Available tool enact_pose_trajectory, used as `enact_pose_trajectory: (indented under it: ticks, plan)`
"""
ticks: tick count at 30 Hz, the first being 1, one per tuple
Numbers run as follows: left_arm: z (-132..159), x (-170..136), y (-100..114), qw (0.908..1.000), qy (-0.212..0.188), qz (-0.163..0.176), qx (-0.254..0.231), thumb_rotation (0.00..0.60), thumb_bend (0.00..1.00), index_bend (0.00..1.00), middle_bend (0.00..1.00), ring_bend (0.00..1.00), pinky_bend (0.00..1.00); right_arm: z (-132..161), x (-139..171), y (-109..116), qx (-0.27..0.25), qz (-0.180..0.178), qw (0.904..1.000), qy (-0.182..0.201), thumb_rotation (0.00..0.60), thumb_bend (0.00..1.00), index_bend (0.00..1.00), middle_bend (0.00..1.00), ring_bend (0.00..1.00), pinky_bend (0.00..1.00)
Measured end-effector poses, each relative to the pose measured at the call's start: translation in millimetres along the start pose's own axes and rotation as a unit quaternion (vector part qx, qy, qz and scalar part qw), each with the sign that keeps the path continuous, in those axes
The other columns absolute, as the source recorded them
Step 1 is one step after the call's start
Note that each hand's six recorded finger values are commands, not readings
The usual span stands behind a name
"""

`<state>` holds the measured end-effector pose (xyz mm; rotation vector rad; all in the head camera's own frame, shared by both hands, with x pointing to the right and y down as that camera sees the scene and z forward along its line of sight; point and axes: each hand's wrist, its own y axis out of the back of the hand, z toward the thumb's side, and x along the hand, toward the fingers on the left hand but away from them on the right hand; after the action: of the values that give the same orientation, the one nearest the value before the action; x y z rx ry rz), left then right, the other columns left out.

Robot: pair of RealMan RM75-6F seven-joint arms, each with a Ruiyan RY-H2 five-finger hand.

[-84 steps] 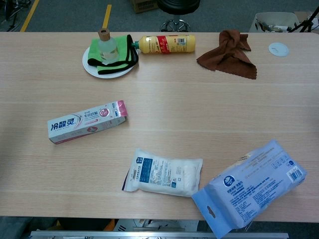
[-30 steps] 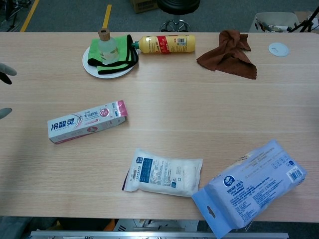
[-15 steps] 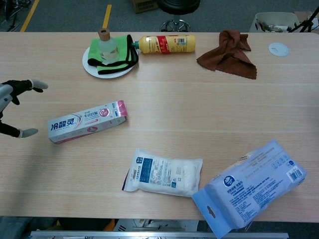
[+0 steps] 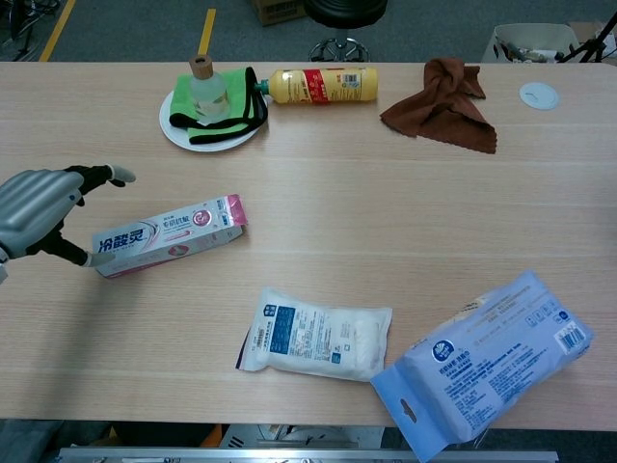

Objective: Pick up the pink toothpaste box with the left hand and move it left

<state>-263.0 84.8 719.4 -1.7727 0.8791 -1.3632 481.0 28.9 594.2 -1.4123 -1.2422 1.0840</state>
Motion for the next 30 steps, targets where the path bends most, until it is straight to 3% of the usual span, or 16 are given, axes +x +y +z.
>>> enact_pose_trajectory:
  ticks: [18,30]
  plan:
    - [5,35,-17,0.9997,0.015,-0.02,0.001,0.6,0.14,0.12,0.14,0.15,0.31,-8,5,-5,-0.006,0.008,0.9999,-0.007,0.6,0.46,0.57,0.42,0.34,0.41]
    - [13,44,-32,0.9984,0.016,-0.054,-0.008,0.6,0.14,0.12,0.14,0.15,0.31,-12,6,-9,-0.01,0.013,0.9998,-0.011,0.6,0.46,0.57,0.42,0.34,0.41]
